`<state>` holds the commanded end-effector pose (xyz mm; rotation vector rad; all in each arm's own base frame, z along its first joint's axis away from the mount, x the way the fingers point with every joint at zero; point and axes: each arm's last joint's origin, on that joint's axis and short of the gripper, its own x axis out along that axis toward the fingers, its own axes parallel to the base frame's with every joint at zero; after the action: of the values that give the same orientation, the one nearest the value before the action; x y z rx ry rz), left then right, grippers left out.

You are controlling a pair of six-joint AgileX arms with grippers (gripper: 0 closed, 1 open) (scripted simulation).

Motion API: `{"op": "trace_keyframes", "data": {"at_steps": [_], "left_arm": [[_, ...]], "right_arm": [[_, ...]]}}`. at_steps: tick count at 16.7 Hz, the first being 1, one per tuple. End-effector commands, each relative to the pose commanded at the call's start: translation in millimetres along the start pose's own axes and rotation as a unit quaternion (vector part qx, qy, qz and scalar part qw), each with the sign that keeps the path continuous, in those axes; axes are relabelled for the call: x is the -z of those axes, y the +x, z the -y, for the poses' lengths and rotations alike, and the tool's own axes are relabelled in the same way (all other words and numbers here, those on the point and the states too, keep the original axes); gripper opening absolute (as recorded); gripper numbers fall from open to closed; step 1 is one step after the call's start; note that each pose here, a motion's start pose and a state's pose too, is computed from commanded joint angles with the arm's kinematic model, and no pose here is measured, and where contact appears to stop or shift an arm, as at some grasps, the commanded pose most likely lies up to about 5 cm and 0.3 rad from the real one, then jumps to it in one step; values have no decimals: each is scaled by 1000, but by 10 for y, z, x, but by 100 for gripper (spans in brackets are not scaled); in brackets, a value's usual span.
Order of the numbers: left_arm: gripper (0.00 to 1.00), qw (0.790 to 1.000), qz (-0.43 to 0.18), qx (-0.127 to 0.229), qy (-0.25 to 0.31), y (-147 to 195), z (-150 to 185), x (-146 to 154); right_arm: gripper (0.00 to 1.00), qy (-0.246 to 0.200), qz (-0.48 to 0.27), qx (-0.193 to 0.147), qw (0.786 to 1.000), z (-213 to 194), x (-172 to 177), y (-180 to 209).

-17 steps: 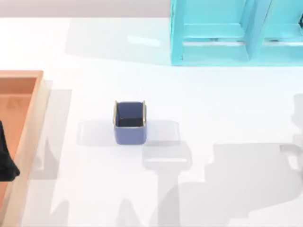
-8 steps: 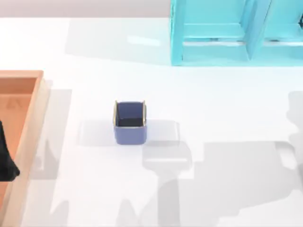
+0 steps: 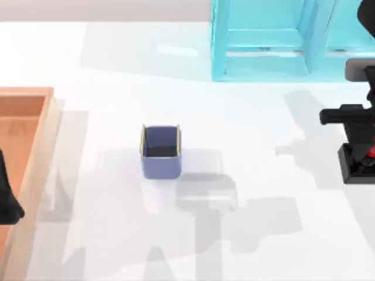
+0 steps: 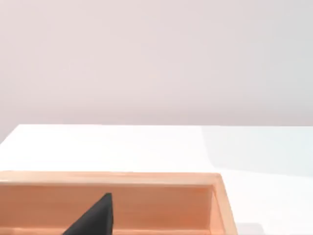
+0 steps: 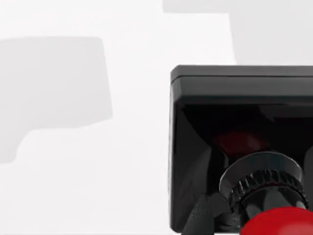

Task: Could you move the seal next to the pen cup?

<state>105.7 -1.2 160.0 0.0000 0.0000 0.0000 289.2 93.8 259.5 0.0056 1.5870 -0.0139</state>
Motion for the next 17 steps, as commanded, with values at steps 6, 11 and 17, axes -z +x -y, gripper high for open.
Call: {"op": "trace_keyframes", "data": {"at_steps": [6,11,17], "left_arm": [[100,1000,0,0,0,0,0,0],[100,1000,0,0,0,0,0,0],[100,1000,0,0,0,0,0,0]], "right_arm": [[0,-1,9,-2,1000,-272,155,-311],[0,4,9,-1,1000,-338,70,-289],[0,2,31,8,999,-1073,-511,-87]]}}
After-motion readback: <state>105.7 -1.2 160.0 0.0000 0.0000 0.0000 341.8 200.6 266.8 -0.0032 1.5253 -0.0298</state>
